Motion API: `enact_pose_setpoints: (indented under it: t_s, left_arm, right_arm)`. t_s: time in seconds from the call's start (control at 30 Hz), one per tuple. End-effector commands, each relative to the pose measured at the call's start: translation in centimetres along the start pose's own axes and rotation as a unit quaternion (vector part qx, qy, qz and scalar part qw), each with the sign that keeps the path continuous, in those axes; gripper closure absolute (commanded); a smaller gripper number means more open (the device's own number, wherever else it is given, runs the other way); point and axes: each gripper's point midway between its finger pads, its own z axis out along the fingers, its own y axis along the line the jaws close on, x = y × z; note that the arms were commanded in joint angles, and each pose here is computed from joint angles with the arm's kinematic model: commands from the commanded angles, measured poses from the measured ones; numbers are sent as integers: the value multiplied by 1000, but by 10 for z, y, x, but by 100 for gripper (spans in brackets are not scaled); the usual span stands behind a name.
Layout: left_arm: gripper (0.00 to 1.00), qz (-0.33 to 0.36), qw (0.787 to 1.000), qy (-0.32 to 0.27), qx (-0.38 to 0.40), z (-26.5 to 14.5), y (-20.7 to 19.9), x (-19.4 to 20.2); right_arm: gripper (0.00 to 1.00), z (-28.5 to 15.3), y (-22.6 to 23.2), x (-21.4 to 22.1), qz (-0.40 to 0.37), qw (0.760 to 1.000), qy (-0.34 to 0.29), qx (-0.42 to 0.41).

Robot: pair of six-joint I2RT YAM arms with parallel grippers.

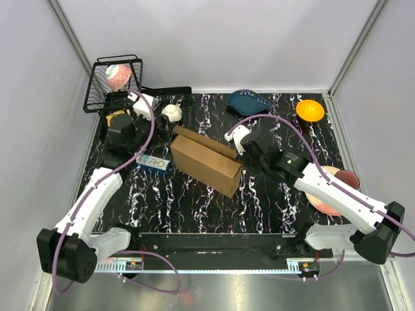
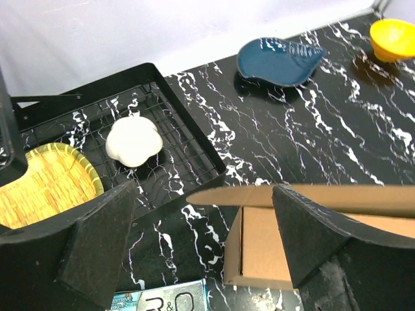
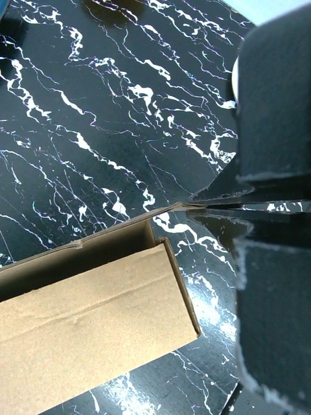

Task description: Fold the paper box

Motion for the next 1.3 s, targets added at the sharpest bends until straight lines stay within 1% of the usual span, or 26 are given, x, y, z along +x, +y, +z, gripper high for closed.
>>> enact_pose_setpoints:
  t_s: [0.0, 0.13, 0.2, 0.27, 0.3, 0.33, 0.4, 0.5, 0.53, 0.63, 0.7, 0.73, 0.77, 0.8, 0.83, 0.87, 0.9, 1.07, 1.13, 1.2, 1.23, 1.27]
  left_arm:
    - [11, 79, 995, -32, 55, -2, -15, -12]
    - [12, 103, 991, -29, 80, 3, -21, -10]
    - [15, 116, 988, -23, 103, 7, -26, -9]
    - [17, 121, 986, -3, 118, 13, -28, 1]
    - [19, 132, 983, -10, 126, 15, -30, -6]
    - [19, 128, 983, 8, 130, 18, -30, 4]
    - [22, 133, 984, 10, 120, 23, -27, 2]
    - [22, 122, 988, -20, 93, 26, -20, -12]
    - [21, 126, 987, -57, 83, 22, -20, -31]
    - [19, 136, 983, -89, 87, 17, -23, -45]
    - [18, 155, 976, -98, 114, 17, -32, -54]
    - [18, 157, 976, -82, 127, 24, -34, -46]
    - [18, 175, 968, -90, 156, 25, -43, -56]
    - [18, 181, 964, -84, 177, 29, -48, -54]
    - [18, 179, 962, -54, 200, 39, -51, -36]
    - [19, 203, 953, -57, 216, 42, -53, -40]
    - [20, 206, 952, -41, 221, 50, -51, -30]
    - [22, 216, 938, -36, 269, 57, -53, -20]
    - [24, 207, 938, -6, 279, 63, -52, -4]
    - [26, 217, 936, -4, 276, 61, -50, -3]
    - [26, 223, 937, -14, 268, 60, -48, -7]
    - [26, 217, 940, -11, 263, 58, -46, 0]
  right_arm:
    - [100, -9, -4, -1, -9, 1000, 6, 4]
    - [100, -16, -4, -1, -6, 1000, 2, -3]
    - [100, -19, -5, 0, -6, 1000, 2, -4]
    - [100, -22, -4, -1, -5, 1000, -1, -8]
    - [100, -23, -4, 0, -6, 1000, 0, -8]
    - [100, -24, -4, 0, -6, 1000, -1, -10]
    - [100, -25, -5, 0, -6, 1000, -2, -9]
    - [100, -23, -6, -1, -11, 1000, -4, -5]
    - [100, -21, -6, 0, -14, 1000, -2, -3]
    - [100, -18, -9, -3, -25, 1000, -2, 4]
    - [100, -17, -9, -5, -37, 999, -2, 2]
    - [100, -17, -8, -7, -44, 999, -3, -2]
    - [100, -17, -8, -8, -53, 999, -2, -3]
    - [100, -17, -8, -10, -57, 998, -3, -6]
    - [100, -18, -8, -13, -61, 998, -4, -10]
    - [100, -19, -8, -14, -68, 998, -2, -12]
    - [100, -21, -9, -16, -71, 997, -4, -10]
    - [100, -21, -11, -11, -91, 996, 9, -10]
    - [100, -19, -13, -7, -100, 995, 14, -3]
    - [100, -17, -15, -7, -108, 994, 9, 0]
    - [100, -17, -16, -7, -107, 994, 7, 1]
    - [100, -15, -16, -9, -108, 994, 2, 4]
